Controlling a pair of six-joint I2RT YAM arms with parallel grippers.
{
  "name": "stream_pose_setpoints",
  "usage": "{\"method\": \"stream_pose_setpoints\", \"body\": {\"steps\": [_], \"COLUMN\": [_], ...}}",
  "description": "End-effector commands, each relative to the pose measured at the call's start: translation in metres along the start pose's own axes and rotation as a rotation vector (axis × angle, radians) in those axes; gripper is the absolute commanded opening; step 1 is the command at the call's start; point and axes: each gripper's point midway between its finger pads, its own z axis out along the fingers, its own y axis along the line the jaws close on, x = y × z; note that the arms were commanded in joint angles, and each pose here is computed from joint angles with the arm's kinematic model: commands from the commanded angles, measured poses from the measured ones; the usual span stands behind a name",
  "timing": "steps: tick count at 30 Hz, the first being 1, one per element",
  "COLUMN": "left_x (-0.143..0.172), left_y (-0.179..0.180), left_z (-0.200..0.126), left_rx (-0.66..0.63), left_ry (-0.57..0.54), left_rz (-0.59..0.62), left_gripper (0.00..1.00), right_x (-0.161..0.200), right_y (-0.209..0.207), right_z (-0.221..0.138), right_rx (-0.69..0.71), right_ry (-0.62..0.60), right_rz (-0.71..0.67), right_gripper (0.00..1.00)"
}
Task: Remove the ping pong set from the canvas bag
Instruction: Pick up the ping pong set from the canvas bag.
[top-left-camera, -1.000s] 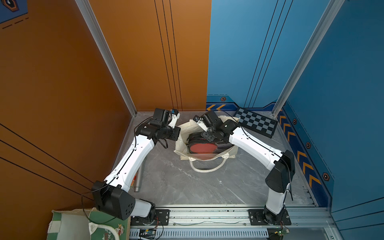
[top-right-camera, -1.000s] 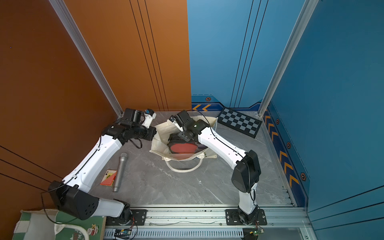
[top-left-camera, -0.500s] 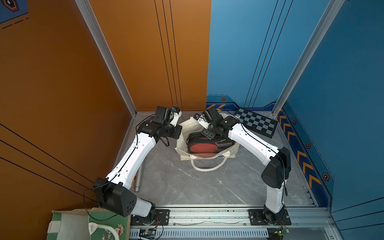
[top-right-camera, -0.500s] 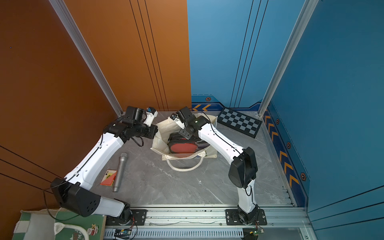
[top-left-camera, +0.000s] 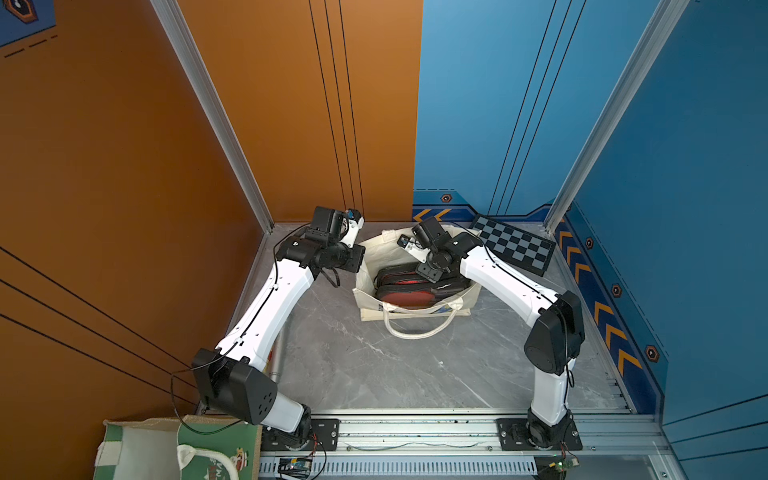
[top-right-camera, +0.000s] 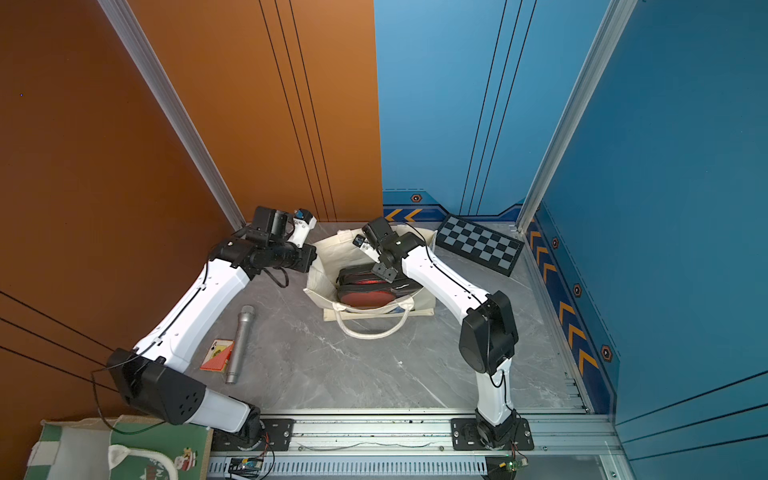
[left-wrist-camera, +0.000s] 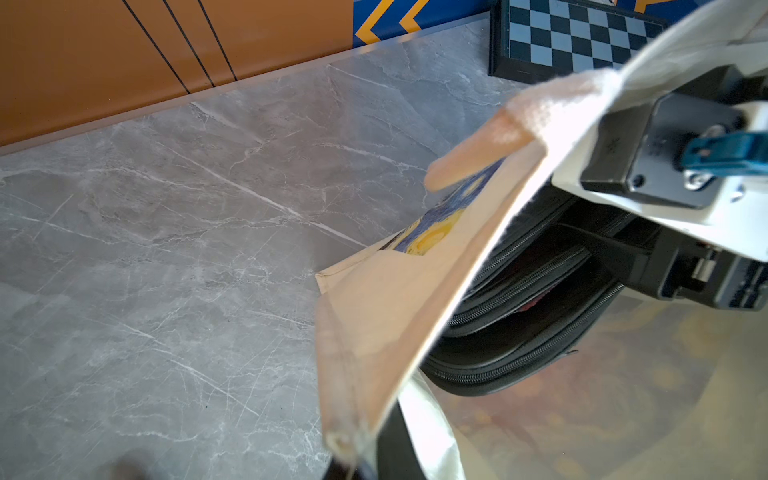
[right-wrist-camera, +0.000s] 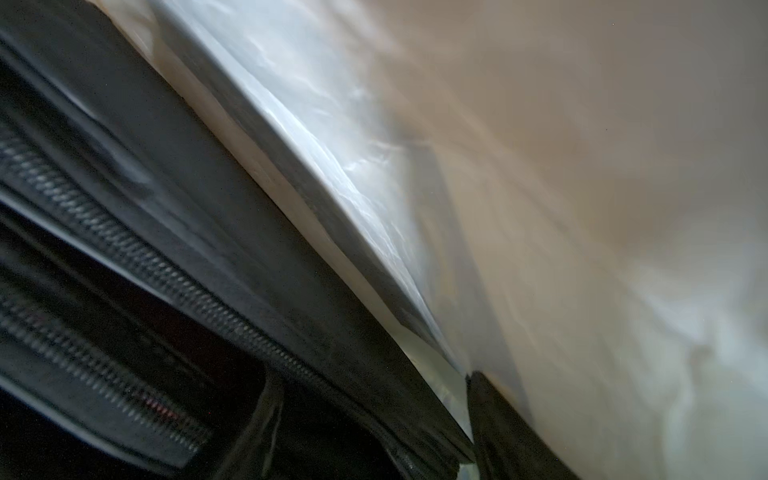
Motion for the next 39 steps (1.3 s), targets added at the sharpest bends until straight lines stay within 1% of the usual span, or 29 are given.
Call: {"method": "stream_pose_setpoints", "body": {"steps": [1, 3, 7, 8, 9, 10, 11, 15, 16, 21, 25, 28, 31, 34, 39], "left_x": [-0.012, -0.011, -0.011, -0.011, -0.011, -0.012, -0.013, -0.022, -0.025, -0.051, -0.064, -0.071, -0.08, -0.088, -0.1], "left_y": [0.006, 0.006, 0.005, 0.005, 0.005, 0.005, 0.005, 0.006, 0.006, 0.008, 0.009, 0.006, 0.007, 0.012, 0.019], "left_z": [-0.009, -0.009, -0.007, -0.006, -0.004, -0.003, -0.002, 0.001, 0.002, 0.009, 0.014, 0.015, 0.017, 0.022, 0.031], "left_rx": [-0.024, -0.024, -0.017, -0.015, -0.012, -0.014, -0.012, -0.014, -0.01, -0.013, -0.008, 0.01, 0.013, 0.003, 0.005], "left_ry": [-0.043, -0.042, -0.038, -0.035, -0.033, -0.029, -0.027, -0.031, -0.035, -0.053, -0.052, -0.06, -0.068, -0.057, -0.052], "left_rz": [-0.006, -0.008, -0.007, -0.007, -0.005, -0.006, -0.004, -0.006, -0.009, -0.024, -0.052, -0.068, -0.083, -0.113, -0.164], "left_gripper": [0.0, 0.0, 0.0, 0.0, 0.0, 0.0, 0.0, 0.0, 0.0, 0.0, 0.0, 0.0, 0.0, 0.0, 0.0], "right_x": [0.007, 0.005, 0.0, -0.002, -0.001, -0.001, -0.001, -0.002, -0.004, -0.023, -0.037, -0.042, -0.052, -0.058, -0.059], "right_y": [0.001, 0.007, 0.016, 0.016, 0.023, 0.025, 0.025, 0.017, 0.012, -0.014, -0.023, -0.023, -0.022, -0.027, -0.039], "right_z": [0.0, 0.011, 0.032, 0.032, 0.045, 0.048, 0.051, 0.045, 0.04, 0.003, -0.017, -0.028, -0.048, -0.072, -0.113], "right_rx": [0.003, -0.004, -0.013, -0.012, -0.026, -0.028, -0.028, -0.031, -0.028, 0.008, 0.004, -0.034, -0.079, -0.093, -0.093], "right_ry": [0.043, 0.063, 0.092, 0.088, 0.11, 0.113, 0.116, 0.096, 0.083, -0.04, -0.107, -0.147, -0.216, -0.263, -0.341], "right_rz": [-0.036, -0.058, -0.078, -0.078, -0.091, -0.092, -0.091, -0.059, -0.047, 0.001, 0.006, 0.02, 0.042, 0.057, 0.113], "right_gripper": [0.71, 0.68, 0.59, 0.58, 0.58, 0.55, 0.49, 0.02, 0.0, 0.0, 0.0, 0.0, 0.0, 0.0, 0.0]}}
